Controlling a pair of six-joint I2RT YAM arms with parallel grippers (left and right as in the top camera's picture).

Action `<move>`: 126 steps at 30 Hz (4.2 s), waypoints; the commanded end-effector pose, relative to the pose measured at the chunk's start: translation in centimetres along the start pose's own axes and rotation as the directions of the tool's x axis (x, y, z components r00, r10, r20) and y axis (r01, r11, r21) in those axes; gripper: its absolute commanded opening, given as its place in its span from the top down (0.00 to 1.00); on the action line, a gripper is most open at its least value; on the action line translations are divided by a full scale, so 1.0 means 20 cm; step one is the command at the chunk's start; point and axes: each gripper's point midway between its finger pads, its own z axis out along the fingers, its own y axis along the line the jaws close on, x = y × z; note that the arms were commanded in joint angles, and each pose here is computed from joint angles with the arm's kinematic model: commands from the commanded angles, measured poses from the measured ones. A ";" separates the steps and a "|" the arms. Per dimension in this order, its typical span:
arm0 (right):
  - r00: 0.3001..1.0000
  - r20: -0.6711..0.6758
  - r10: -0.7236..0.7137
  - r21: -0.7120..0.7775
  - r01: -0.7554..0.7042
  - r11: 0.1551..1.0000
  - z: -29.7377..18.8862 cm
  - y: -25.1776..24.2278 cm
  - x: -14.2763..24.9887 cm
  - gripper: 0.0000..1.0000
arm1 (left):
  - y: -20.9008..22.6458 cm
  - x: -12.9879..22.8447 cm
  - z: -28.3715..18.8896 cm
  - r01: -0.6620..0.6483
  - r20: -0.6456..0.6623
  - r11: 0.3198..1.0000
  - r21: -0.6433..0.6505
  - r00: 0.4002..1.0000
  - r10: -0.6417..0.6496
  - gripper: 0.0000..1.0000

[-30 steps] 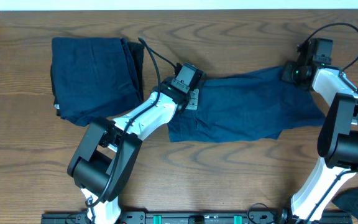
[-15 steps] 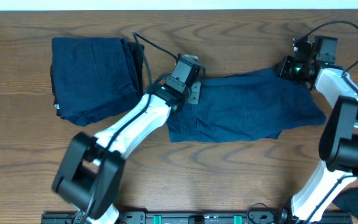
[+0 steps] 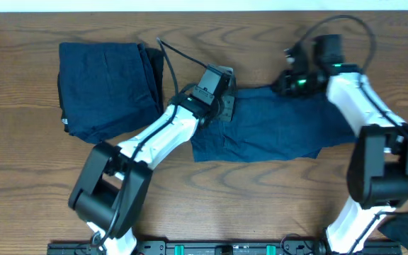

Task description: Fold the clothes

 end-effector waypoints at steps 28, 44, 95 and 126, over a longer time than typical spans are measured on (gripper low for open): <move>0.938 0.241 -0.249 0.257 0.186 0.948 0.09 0.07 -0.35 0.94 | 0.16 -0.09 0.09 0.020 0.056 0.999 -0.046 0.998 -0.017 0.94; 0.997 -0.064 0.053 0.376 -0.025 0.926 -0.67 -0.06 0.27 0.99 | 0.19 0.18 -0.29 0.128 -0.166 0.982 -0.137 0.974 -0.151 0.94; 0.874 0.188 0.448 0.593 -0.465 0.657 -0.54 -0.83 0.69 0.99 | 0.28 0.44 -0.36 0.132 -0.350 0.965 -0.227 0.914 -0.207 0.94; 0.836 0.239 0.493 0.573 -0.532 0.624 -0.53 -0.89 0.73 0.86 | 0.34 0.33 -0.57 0.332 -0.286 0.927 -0.175 0.884 -0.370 0.28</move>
